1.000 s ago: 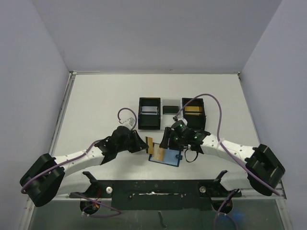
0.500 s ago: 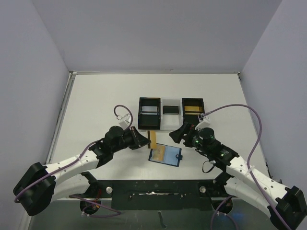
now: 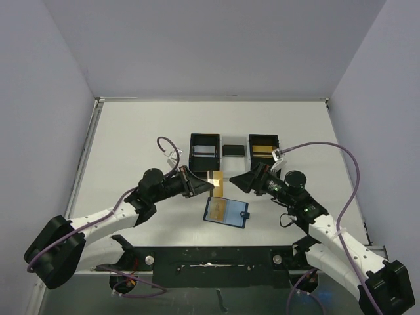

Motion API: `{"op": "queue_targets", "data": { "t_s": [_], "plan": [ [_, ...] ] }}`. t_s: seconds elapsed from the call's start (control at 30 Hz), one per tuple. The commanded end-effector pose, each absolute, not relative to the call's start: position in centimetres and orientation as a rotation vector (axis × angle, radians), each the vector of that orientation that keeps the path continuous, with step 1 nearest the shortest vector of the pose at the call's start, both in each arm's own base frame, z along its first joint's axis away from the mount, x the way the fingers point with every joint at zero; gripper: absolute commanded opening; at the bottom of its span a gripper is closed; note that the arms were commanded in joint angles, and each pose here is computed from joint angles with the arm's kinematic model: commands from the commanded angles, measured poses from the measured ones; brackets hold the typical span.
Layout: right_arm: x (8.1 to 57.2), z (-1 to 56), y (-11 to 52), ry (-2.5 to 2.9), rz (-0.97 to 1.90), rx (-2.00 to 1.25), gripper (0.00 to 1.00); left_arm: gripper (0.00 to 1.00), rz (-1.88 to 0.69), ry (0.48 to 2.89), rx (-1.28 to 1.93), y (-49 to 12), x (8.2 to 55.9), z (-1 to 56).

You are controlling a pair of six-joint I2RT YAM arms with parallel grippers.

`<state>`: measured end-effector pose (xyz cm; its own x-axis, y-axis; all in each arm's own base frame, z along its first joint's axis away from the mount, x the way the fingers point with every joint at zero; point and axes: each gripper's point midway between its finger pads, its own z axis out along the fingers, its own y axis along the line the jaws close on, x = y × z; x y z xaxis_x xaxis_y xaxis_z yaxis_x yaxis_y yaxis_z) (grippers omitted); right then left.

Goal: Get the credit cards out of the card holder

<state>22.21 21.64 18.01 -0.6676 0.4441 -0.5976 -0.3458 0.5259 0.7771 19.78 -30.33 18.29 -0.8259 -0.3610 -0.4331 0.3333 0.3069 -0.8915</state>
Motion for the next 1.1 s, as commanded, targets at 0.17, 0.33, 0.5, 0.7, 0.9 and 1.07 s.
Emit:
{"op": "queue_targets", "data": {
  "t_s": [0.17, 0.33, 0.5, 0.7, 0.9, 1.07],
  "plan": [
    [20.1, 23.3, 24.8, 1.789, 1.532, -0.139, 0.79, 0.00, -1.845, 1.754, 0.124, -31.6, 18.5, 24.6],
    [20.1, 23.7, 25.7, 1.788, 1.577, -0.197, 0.67, 0.00, -1.894, 1.726, 0.146, -31.5, 17.8, 25.2],
    [19.6, 24.5, 26.1, 1.751, 1.631, -0.244, 0.50, 0.00, -1.916, 1.728, 0.173, -31.9, 17.4, 25.3],
    [18.7, 25.3, 26.4, 1.717, 1.692, -0.307, 0.26, 0.00, -1.936, 1.728, 0.170, -31.9, 17.3, 25.1],
    [18.3, 25.5, 26.4, 1.711, 1.711, -0.327, 0.10, 0.00, -1.942, 1.721, 0.170, -32.0, 17.3, 25.2],
    [18.8, 25.3, 25.7, 1.737, 1.628, -0.322, 0.00, 0.37, -1.894, 1.747, 0.158, -31.7, 17.5, 24.7]
  ]
}}
